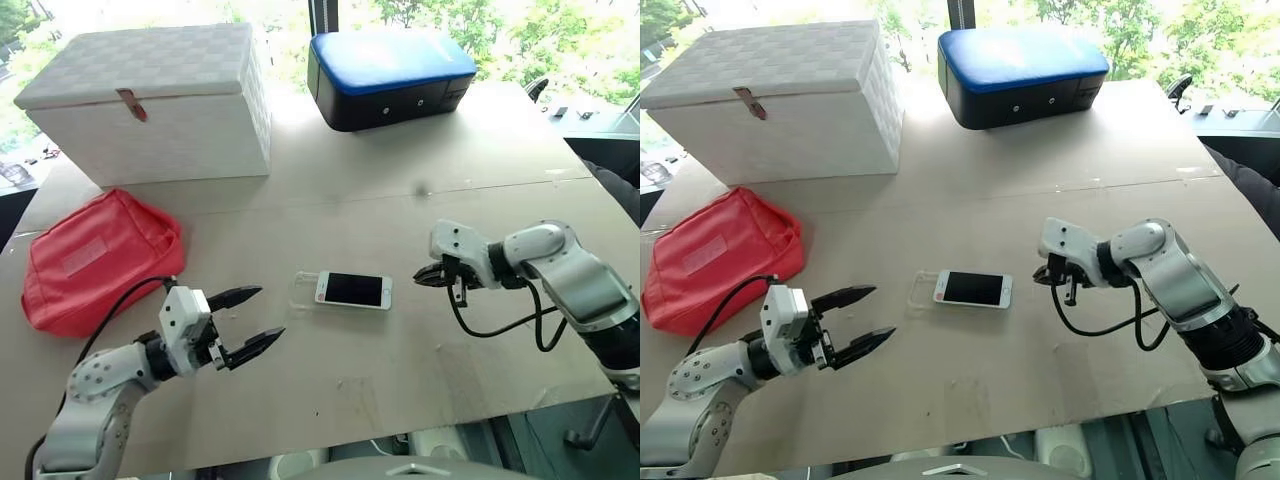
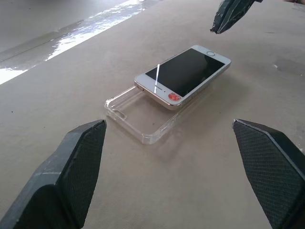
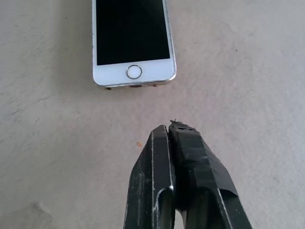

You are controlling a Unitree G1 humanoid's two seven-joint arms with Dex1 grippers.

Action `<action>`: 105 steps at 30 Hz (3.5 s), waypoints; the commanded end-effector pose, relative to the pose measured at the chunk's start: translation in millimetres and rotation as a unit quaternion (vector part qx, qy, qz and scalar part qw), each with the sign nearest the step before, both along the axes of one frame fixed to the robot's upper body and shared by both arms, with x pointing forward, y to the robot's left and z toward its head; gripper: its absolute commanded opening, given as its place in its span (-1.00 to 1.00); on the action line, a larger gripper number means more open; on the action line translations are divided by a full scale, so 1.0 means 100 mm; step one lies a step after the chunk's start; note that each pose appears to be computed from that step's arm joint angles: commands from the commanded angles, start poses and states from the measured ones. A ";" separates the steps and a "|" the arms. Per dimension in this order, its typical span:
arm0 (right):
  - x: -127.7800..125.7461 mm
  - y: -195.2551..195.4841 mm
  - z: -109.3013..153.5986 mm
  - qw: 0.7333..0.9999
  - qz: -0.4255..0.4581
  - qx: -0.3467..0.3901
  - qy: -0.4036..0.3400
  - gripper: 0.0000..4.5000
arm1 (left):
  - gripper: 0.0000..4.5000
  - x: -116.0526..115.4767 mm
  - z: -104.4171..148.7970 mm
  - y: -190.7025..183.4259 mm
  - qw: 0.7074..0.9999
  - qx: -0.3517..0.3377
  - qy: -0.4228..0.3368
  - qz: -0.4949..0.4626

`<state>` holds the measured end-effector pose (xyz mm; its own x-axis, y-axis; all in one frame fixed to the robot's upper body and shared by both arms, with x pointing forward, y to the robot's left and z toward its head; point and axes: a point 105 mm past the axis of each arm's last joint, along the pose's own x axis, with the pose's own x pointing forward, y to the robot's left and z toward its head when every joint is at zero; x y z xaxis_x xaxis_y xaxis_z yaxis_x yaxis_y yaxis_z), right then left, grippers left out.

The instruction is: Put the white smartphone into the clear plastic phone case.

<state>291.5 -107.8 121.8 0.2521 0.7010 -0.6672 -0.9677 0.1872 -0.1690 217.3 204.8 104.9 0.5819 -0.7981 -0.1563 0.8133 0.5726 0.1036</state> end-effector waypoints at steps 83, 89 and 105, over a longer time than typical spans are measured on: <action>0.13 1.47 -0.42 0.980 0.112 0.152 0.064 -0.98 | 0.93 -0.11 0.07 0.08 0.999 0.001 -0.011 0.035; 0.05 1.19 0.15 0.969 0.108 0.224 0.020 -0.98 | 0.93 0.01 -0.04 0.10 0.998 0.034 0.015 0.054; -0.10 0.40 0.02 0.993 -0.024 0.107 -0.048 -1.00 | -0.99 0.40 -0.17 -0.04 0.995 0.087 0.053 -0.024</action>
